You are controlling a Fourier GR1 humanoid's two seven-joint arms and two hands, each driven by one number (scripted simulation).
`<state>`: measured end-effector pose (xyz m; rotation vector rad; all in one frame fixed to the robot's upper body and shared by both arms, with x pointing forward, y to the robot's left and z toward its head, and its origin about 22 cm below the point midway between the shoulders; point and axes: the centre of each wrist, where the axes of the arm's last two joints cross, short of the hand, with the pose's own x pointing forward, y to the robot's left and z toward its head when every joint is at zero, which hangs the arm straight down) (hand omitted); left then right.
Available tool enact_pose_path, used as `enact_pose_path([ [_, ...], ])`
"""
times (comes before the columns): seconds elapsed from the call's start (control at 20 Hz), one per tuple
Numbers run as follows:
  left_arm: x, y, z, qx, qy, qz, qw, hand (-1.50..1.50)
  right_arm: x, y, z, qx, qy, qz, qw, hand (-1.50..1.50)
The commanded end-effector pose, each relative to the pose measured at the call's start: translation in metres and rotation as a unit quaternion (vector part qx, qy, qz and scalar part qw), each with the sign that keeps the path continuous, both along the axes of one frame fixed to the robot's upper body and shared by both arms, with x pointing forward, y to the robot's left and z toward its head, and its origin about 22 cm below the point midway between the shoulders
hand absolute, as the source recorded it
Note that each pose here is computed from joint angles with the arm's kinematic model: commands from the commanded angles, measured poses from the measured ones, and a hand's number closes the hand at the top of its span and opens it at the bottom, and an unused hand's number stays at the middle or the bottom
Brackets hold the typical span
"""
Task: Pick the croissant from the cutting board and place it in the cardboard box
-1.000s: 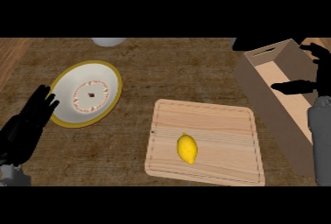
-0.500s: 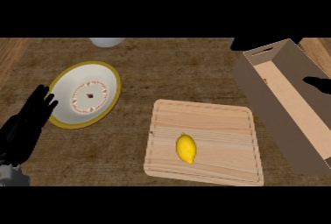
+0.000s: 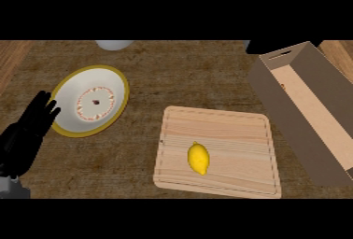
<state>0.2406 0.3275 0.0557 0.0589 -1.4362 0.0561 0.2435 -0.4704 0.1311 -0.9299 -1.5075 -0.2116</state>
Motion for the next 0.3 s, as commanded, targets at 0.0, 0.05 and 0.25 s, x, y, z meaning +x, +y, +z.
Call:
enact_pose_path([
  [0.0,-0.016,0.013,0.013,0.000,-0.002,-0.005,1.0000,0.00,-0.029,-0.021,0.010,-0.005,-0.004,0.020,1.000,-1.50],
  [0.05,-0.019,-0.006,-0.012,-0.003,-0.004,-0.005,1.0000,0.00,-0.033,-0.015,-0.006,0.003,-0.009,0.020,1.000,-1.50],
  [0.25,0.009,-0.005,-0.005,-0.003,-0.004,-0.008,1.0000,0.00,-0.030,-0.037,-0.011,-0.008,-0.004,0.011,1.000,-1.50],
])
